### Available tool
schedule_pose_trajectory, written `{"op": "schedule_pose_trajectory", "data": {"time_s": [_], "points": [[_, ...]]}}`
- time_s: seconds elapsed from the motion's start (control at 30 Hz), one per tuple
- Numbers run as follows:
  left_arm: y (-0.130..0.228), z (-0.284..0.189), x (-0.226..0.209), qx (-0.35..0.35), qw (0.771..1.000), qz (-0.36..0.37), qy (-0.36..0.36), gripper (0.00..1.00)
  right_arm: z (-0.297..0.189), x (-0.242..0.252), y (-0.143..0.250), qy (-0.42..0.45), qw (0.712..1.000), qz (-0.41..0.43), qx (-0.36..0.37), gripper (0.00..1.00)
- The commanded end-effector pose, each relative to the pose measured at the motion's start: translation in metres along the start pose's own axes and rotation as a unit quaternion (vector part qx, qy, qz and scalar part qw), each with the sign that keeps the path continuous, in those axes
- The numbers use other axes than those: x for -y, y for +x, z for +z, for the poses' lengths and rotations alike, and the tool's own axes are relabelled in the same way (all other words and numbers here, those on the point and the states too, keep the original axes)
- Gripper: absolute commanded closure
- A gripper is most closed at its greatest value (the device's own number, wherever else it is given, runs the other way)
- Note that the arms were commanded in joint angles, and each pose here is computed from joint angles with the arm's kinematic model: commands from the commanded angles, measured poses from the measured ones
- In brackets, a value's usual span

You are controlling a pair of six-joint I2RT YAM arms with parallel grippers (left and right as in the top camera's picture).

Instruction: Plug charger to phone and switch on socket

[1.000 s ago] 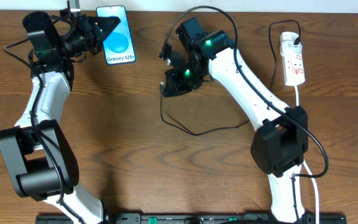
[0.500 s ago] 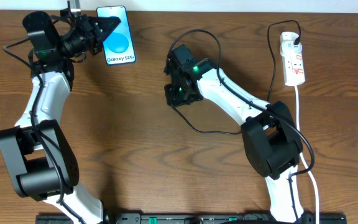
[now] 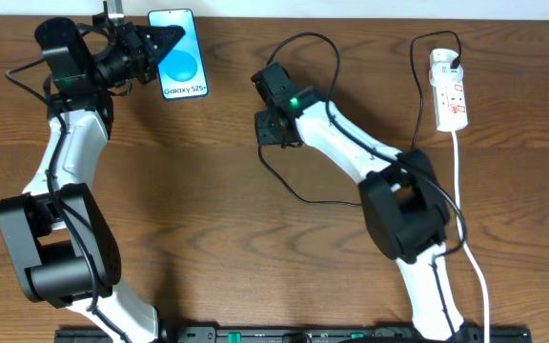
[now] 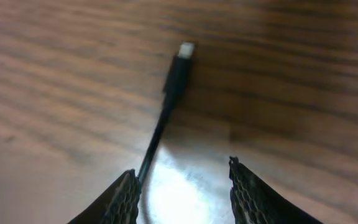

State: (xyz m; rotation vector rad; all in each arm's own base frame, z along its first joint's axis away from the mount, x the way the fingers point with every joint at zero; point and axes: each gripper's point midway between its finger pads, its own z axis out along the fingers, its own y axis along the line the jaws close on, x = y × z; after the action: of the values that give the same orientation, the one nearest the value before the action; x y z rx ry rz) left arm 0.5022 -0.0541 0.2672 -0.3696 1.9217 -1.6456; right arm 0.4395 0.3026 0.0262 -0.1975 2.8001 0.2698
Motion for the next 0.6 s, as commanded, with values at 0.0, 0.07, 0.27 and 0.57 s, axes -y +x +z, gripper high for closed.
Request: {"op": "schedule_pose_trajectory", "data": {"time_s": [0.0,0.07,0.27,0.57], "points": [[0.000,-0.002,0.009,-0.007,1.000,0.022,0.010,0.93,-0.001,-0.010,-0.020,0.037,0.998,-0.032,0.025,0.51],[0.000,-0.002,0.009,-0.007,1.000,0.022,0.010,0.93,0.002,-0.012,-0.027,0.047,0.998,-0.043,0.021,0.51],[0.000,-0.002,0.009,-0.007,1.000,0.024,0.010,0.93,0.028,-0.012,-0.027,0.062,0.997,-0.047,-0.004,0.54],[0.001,-0.002,0.010,-0.010,1.000,0.026,0.011,0.93,0.034,-0.011,-0.025,0.066,0.998,-0.021,-0.006,0.57]]}}
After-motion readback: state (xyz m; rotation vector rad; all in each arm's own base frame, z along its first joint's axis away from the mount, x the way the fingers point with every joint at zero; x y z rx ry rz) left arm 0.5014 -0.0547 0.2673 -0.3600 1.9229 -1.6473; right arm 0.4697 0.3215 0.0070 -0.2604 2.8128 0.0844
